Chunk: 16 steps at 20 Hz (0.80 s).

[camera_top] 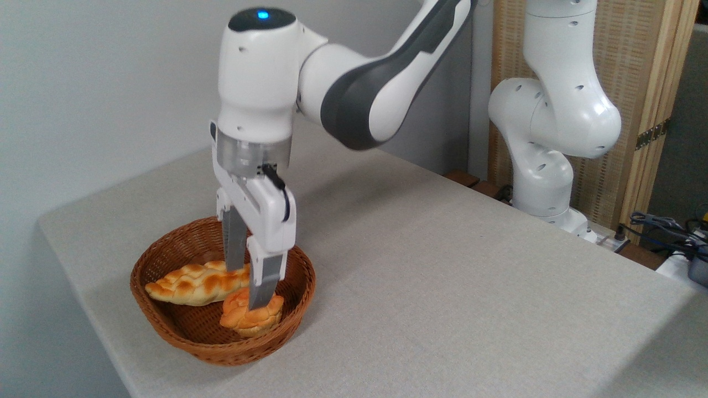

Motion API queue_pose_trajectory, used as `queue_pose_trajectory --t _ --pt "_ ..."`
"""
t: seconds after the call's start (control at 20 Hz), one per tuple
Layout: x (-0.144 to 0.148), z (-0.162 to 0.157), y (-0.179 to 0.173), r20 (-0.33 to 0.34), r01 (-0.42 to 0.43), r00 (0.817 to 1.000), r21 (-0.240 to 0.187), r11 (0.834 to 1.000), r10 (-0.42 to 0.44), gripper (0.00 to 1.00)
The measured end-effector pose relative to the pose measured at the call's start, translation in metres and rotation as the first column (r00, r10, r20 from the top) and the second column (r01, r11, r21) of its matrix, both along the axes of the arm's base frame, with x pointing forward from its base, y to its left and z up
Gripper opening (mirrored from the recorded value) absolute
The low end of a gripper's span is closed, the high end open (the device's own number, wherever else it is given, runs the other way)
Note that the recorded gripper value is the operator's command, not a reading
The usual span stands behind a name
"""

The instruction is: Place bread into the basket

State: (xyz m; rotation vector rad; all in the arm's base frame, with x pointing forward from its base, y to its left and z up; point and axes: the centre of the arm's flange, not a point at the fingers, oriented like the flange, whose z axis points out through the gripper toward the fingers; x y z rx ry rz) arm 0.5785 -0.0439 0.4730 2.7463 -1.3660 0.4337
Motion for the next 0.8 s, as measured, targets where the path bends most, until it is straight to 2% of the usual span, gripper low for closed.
queue_pose_trajectory --t 0.15,0.2,0.3,0.4,0.5,0.7,0.8 --pt "-0.009 0.035 0.001 -0.106 -0.004 0.994 -0.012 1.000 0.003 1.00" --pt "-0.012 0.051 0.005 -0.140 -0.001 0.990 -0.001 1.000 0.001 1.00" --pt "-0.018 0.077 0.017 -0.191 -0.015 0.981 0.052 0.999 0.025 1.00" --pt "-0.022 0.091 0.021 -0.214 -0.032 0.975 0.103 0.994 0.053 1.00" --pt "-0.024 0.103 0.019 -0.226 -0.035 0.972 0.129 0.991 0.064 1.00" --pt "-0.030 0.133 0.018 -0.246 -0.034 0.967 0.136 0.990 0.067 1.00" --pt "-0.031 0.137 0.018 -0.250 -0.033 0.966 0.136 0.990 0.067 1.00"
